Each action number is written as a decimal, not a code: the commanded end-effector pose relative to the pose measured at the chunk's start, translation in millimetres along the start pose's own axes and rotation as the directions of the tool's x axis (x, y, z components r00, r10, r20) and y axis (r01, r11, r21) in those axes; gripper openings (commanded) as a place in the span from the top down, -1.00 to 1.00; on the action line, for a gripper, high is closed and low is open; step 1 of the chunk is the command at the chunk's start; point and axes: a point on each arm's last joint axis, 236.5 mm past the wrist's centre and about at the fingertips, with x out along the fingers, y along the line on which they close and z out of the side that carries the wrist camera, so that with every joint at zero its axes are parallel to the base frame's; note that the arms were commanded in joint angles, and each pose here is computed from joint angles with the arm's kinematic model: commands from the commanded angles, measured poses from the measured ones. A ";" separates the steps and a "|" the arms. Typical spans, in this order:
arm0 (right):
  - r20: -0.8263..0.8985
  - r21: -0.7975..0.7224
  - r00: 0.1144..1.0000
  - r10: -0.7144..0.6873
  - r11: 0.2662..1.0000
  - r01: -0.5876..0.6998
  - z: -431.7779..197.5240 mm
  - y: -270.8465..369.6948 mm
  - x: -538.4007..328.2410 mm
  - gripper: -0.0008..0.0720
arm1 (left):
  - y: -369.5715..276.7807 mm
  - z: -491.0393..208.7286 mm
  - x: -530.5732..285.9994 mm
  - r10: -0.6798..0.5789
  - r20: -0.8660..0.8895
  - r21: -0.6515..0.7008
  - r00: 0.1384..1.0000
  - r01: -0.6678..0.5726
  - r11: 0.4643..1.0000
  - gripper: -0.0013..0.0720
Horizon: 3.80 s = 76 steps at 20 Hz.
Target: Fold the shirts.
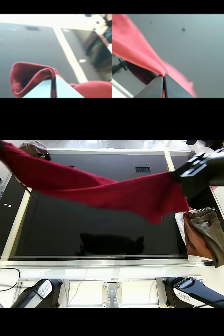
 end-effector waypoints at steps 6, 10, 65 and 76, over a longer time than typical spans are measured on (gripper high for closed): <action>-0.157 -0.076 0.987 -0.029 0.997 0.017 -21.2 -24.4 104.8 0.94 | 50.7 -135.9 39.2 0.033 -0.439 -0.182 0.898 -0.125 0.975 0.94; -0.253 -0.077 0.967 -0.023 0.997 0.004 -41.0 -47.0 254.0 0.93 | 140.8 -227.1 162.4 0.088 -0.521 -0.256 0.849 -0.254 0.933 0.93; 0.064 0.958 0.996 0.061 0.276 -0.079 -254.2 -47.1 184.0 -0.33 | 183.1 -383.0 201.4 -0.211 -0.466 -0.647 0.859 -0.168 0.744 0.93; 0.173 0.952 0.964 0.201 -0.286 -0.111 -327.5 -20.6 280.0 -0.34 | 173.7 -345.0 187.2 -0.187 -0.418 -0.606 0.889 -0.120 0.786 0.93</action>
